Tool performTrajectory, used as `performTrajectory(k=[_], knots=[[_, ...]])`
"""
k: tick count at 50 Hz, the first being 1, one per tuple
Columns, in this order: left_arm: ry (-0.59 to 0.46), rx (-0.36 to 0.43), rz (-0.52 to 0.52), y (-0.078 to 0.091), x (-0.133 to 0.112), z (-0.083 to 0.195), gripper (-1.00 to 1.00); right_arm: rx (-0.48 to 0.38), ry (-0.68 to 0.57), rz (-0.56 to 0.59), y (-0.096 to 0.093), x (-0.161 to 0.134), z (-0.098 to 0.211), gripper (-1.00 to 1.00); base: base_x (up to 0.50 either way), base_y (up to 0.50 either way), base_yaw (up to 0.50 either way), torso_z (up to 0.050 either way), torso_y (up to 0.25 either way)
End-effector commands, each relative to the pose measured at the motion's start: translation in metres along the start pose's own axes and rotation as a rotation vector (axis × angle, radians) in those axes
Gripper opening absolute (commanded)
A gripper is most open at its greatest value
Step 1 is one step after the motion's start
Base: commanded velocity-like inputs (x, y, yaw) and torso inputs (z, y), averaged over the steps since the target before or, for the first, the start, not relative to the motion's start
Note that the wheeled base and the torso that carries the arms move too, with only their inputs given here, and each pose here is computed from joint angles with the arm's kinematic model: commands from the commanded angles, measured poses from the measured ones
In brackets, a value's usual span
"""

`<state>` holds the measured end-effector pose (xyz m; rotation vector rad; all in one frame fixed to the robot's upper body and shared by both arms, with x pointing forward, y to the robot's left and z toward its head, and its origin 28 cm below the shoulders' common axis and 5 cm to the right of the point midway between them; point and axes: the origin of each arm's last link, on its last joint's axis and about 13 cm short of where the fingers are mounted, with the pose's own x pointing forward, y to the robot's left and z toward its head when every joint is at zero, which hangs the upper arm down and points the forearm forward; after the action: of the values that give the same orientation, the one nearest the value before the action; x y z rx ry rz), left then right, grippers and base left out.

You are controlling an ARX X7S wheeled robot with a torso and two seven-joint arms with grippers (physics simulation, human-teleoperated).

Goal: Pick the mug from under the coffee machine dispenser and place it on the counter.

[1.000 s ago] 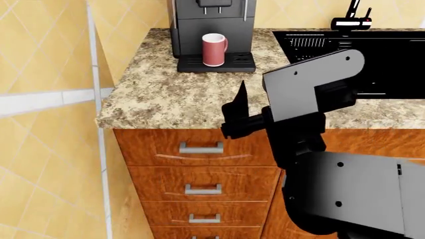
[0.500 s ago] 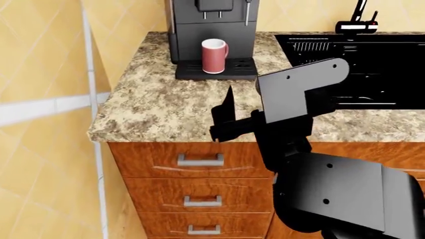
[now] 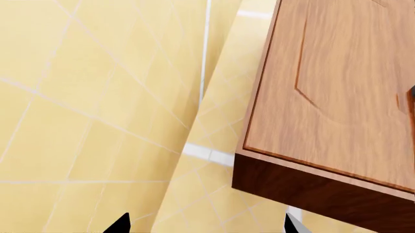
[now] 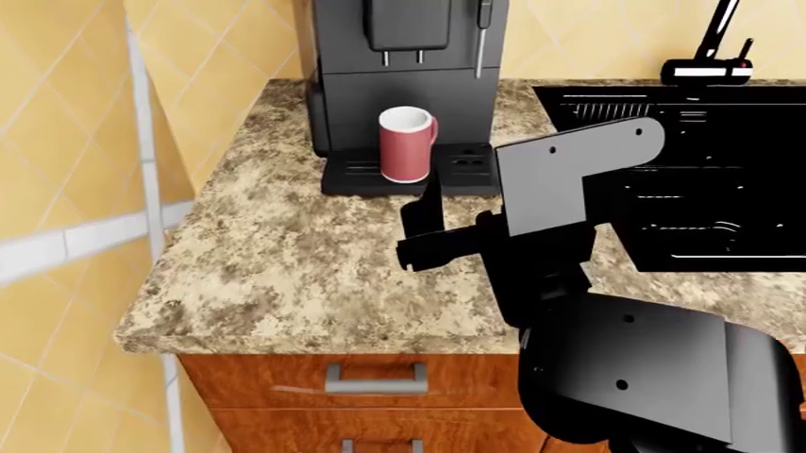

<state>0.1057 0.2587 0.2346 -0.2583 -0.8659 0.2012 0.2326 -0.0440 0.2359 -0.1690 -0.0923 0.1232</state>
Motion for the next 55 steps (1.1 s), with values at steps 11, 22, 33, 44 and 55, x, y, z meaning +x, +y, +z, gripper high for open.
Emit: performTrajectory(k=[11,22,33,44,55], knots=[[0.0,0.0,0.003,0.0,0.001,0.0,1.0,0.003,0.003,0.016,0.001,-0.001,0.001,1.0,0.36,0.0,0.0,0.0,0.001],[-0.001,0.0,0.004,0.0,0.001,0.001,1.0,0.019,0.009,0.027,0.001,-0.006,0.006,1.0,0.08,0.0,0.0,0.0,0.001],[0.0,0.0,0.005,0.0,0.0,0.0,1.0,0.019,0.005,0.03,0.002,-0.007,0.009,1.0,0.0,0.0,0.0,0.0,0.0],[-0.004,-0.003,0.01,0.001,0.0,0.001,1.0,0.056,0.0,0.077,0.011,-0.005,0.016,1.0,0.0,0.0,0.0,0.0,0.0],[-0.006,-0.005,0.013,0.002,0.0,0.002,1.0,0.071,0.038,0.099,0.022,0.002,0.015,1.0,0.0,0.0,0.0,0.0,0.0]])
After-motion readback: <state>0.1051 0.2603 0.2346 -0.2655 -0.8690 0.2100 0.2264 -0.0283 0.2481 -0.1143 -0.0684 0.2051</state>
